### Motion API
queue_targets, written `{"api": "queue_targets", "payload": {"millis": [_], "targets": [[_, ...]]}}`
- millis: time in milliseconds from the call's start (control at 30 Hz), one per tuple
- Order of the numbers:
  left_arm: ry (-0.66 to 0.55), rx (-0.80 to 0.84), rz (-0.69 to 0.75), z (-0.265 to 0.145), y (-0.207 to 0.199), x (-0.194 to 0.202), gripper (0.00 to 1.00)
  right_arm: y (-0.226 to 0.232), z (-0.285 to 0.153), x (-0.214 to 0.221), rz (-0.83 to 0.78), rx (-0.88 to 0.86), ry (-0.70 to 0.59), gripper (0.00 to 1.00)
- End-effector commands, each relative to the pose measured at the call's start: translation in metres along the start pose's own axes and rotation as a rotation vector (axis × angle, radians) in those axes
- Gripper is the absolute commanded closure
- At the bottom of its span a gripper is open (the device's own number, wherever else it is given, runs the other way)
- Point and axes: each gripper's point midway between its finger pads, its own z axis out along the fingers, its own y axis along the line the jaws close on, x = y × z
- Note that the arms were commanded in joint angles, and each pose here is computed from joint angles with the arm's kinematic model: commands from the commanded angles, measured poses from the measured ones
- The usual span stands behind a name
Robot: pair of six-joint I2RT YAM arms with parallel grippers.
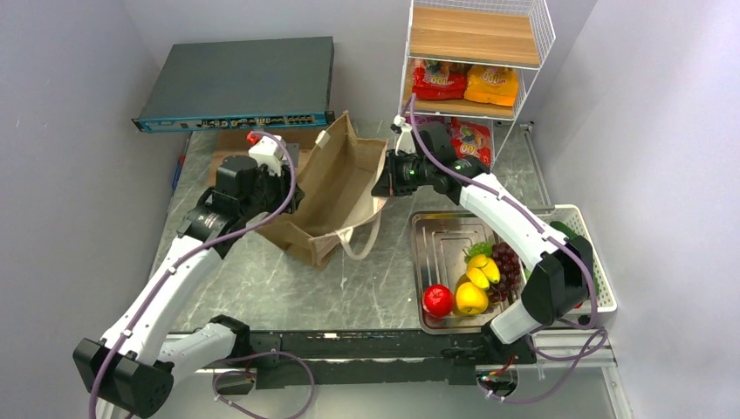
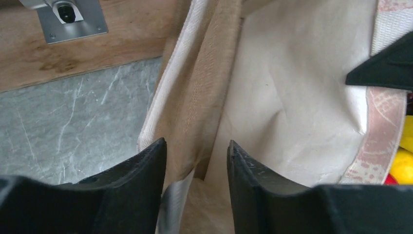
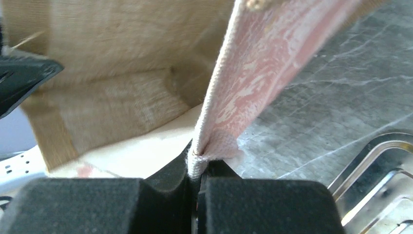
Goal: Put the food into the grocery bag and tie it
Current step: Adjust the grocery bag at the center of the board.
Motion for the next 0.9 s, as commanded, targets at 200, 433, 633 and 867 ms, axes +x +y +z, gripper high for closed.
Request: {"api": "queue_targets", "payload": {"millis": [200, 433, 633, 867], "targets": [[-0.002, 0.044, 0.030, 0.000, -0.008, -0.012, 0.96, 0.056, -0.031, -0.029, -0.093, -0.105, -0.128, 1.00], [0.001, 0.061, 0.044, 0.000, -0.010, -0.011, 0.63, 0.055, -0.033, -0.024, -0.097, -0.109, -0.118, 1.00], [0.058, 0.082, 0.045, 0.012, -0.012, -0.002, 0.60, 0.059, -0.037, -0.022, -0.099, -0.122, -0.121, 1.00], [0.083, 0.045, 0.023, 0.016, -0.005, -0.003, 1.00, 0.055, -0.034, -0.017, -0.100, -0.119, -0.107, 1.00]]}}
